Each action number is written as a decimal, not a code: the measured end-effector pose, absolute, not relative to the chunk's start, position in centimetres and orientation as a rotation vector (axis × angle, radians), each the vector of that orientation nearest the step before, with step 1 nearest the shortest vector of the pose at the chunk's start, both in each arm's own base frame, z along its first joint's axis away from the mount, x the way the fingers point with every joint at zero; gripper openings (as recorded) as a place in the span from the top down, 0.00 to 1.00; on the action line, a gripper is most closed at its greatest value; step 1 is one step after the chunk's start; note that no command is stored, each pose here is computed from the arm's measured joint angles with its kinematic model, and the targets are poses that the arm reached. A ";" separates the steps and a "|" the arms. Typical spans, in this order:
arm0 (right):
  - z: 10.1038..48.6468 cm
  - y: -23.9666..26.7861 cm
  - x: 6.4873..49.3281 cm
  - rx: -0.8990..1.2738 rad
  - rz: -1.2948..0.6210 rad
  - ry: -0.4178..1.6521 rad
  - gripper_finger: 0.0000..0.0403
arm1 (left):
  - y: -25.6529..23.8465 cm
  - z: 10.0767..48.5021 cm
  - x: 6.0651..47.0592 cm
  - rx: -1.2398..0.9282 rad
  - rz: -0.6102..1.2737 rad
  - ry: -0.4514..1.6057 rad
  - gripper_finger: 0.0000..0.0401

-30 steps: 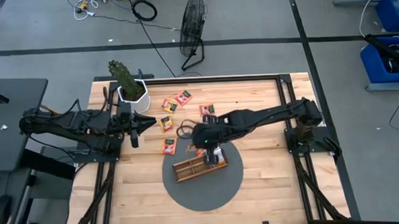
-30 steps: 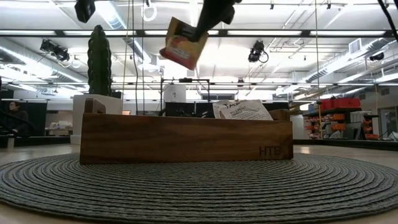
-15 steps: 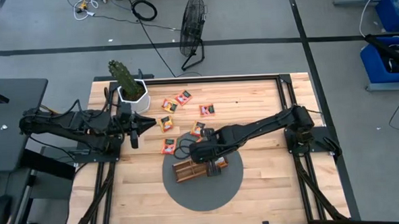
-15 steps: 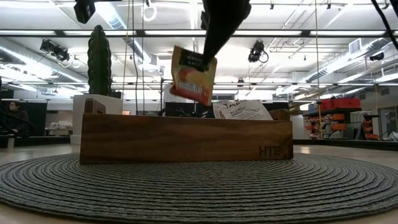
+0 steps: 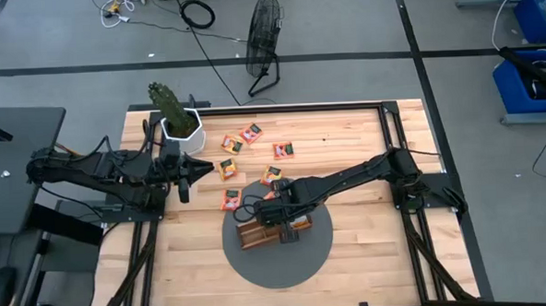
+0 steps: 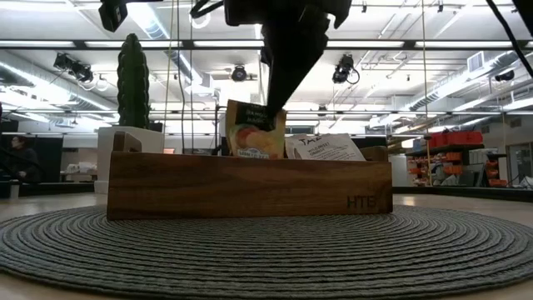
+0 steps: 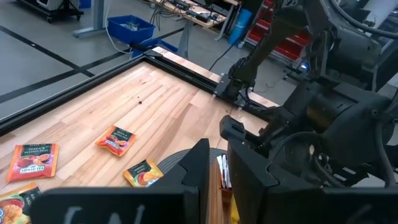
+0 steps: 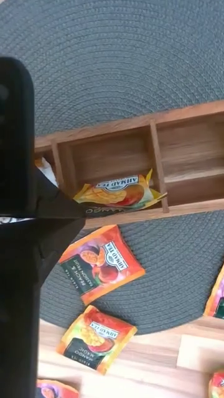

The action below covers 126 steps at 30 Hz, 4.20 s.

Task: Pick & Place Tea
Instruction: Put the yellow tea bag into the middle section of the wooden organizer, then put the bottom right yellow tea bag into the middle section of the wooden organizer

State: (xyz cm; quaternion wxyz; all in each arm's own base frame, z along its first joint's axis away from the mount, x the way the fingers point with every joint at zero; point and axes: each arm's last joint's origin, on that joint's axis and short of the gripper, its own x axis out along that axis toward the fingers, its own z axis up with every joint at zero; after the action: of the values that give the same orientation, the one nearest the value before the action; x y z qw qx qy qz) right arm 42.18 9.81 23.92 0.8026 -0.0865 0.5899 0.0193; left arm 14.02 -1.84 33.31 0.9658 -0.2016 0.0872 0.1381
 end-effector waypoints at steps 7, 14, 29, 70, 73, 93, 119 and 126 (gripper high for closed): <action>23.1 9.7 42.6 -0.190 0.040 1.274 1.00 | -1.8 33.3 14.0 -0.407 0.281 0.181 0.85; 23.1 9.5 42.5 -0.187 0.018 1.283 1.00 | -1.8 33.3 14.0 -0.421 0.282 0.179 0.85; 22.9 9.5 42.8 -0.185 0.036 1.269 0.99 | -1.8 33.3 14.0 -0.417 0.282 0.179 0.85; 29.8 2.1 41.7 0.152 -0.097 1.058 0.85 | -1.8 33.2 14.0 -0.411 0.282 0.184 0.85; 30.1 0.9 41.6 0.178 -0.074 1.054 0.97 | -1.8 33.2 14.0 -0.400 0.282 0.186 0.85; 25.4 -9.8 39.8 0.619 0.137 1.084 1.00 | -1.8 33.0 13.9 -0.357 0.294 0.211 0.85; 16.3 -15.3 35.6 1.113 -0.208 1.051 0.79 | -1.5 32.7 13.8 -0.333 0.383 0.217 0.85; 15.6 -15.2 35.7 1.184 -0.261 1.034 0.49 | -1.5 32.7 13.8 -0.332 0.390 0.215 0.85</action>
State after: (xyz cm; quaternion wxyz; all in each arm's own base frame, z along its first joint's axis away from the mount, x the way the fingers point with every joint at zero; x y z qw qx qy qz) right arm 35.72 -15.16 15.64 0.6992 0.5312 0.4639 -0.1170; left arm 13.77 -1.51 32.75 0.9617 -0.1637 0.1061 0.1923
